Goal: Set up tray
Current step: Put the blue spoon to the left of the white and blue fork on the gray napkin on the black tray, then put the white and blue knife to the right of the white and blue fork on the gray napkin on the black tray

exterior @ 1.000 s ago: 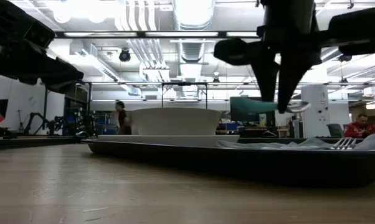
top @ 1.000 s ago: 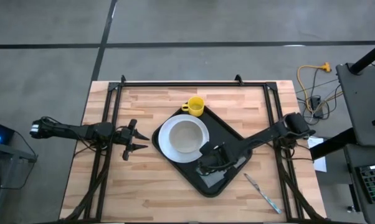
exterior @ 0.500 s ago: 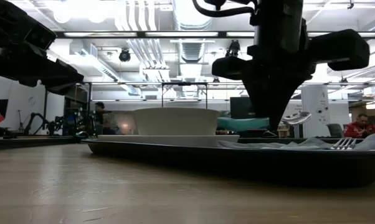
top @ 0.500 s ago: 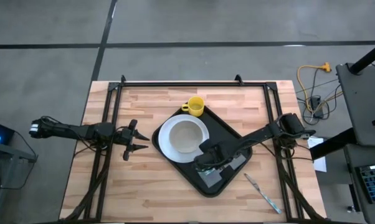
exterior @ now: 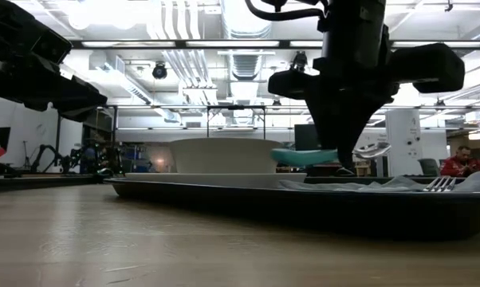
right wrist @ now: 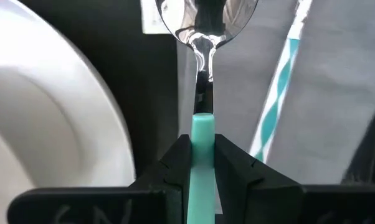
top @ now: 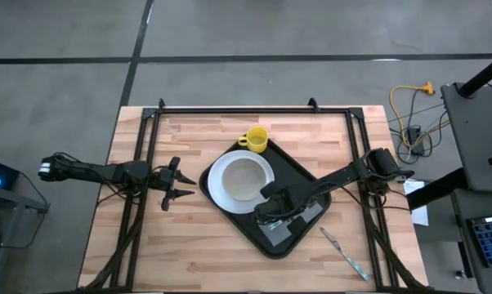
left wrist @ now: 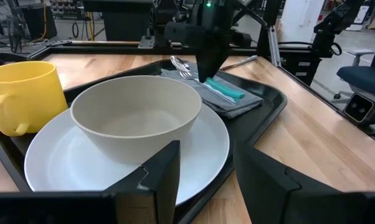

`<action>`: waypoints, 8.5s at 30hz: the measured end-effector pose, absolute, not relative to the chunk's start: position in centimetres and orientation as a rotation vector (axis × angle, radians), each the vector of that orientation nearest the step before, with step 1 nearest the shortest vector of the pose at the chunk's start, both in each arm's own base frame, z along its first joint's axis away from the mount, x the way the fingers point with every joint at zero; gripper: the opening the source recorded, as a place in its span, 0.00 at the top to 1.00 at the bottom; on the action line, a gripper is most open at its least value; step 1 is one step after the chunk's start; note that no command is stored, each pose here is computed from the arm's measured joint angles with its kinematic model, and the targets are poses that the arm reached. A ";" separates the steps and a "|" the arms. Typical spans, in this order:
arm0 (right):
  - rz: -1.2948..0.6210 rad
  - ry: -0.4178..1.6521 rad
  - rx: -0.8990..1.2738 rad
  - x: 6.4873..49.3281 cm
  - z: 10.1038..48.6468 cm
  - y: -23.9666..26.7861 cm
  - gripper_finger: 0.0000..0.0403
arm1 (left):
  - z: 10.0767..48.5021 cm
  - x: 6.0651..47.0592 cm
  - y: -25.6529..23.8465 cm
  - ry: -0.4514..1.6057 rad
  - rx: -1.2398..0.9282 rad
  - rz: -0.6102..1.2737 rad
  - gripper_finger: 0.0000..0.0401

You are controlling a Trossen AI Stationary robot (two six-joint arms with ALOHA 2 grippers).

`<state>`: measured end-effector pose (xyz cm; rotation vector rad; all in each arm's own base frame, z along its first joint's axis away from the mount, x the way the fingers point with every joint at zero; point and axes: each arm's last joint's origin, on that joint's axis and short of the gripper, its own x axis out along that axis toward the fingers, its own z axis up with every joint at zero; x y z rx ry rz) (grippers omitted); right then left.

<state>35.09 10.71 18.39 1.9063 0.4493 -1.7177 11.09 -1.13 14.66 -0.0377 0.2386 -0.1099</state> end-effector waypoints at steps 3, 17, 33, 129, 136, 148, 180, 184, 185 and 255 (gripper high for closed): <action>-1.699 0.413 1.883 35.1 18.4 10.6 0.89 | 14.7 11.1 -1.1 0.238 -0.038 -0.110 0.66; -1.652 0.457 1.824 35.2 18.7 10.1 0.89 | 14.7 11.1 -1.1 0.239 -0.038 -0.110 0.66; -1.789 0.419 1.919 35.0 19.2 10.2 0.89 | 14.7 11.1 -1.1 0.238 -0.038 -0.110 0.66; -1.763 0.491 1.941 33.2 18.2 9.4 0.61 | 14.7 11.1 -1.1 0.238 -0.038 -0.110 0.66; -1.620 0.681 1.757 32.3 19.5 9.4 0.62 | 14.7 11.1 -1.1 0.239 -0.038 -0.110 0.66; -1.209 1.080 1.332 31.1 20.7 10.7 0.66 | 14.6 11.1 -1.1 0.241 -0.038 -0.110 0.66; -0.733 1.497 0.822 23.4 17.3 17.9 0.73 | 14.6 11.1 -1.1 0.249 -0.037 -0.110 0.66; -0.763 1.495 0.835 21.9 16.9 18.9 0.74 | 14.6 11.1 -1.1 0.249 -0.037 -0.110 0.66; -0.768 1.492 0.843 21.5 17.0 19.2 0.74 | 14.6 11.1 -1.1 0.250 -0.037 -0.110 0.66; -0.696 1.595 0.848 13.1 15.3 24.7 0.81 | 14.6 11.1 -1.1 0.249 -0.037 -0.110 0.66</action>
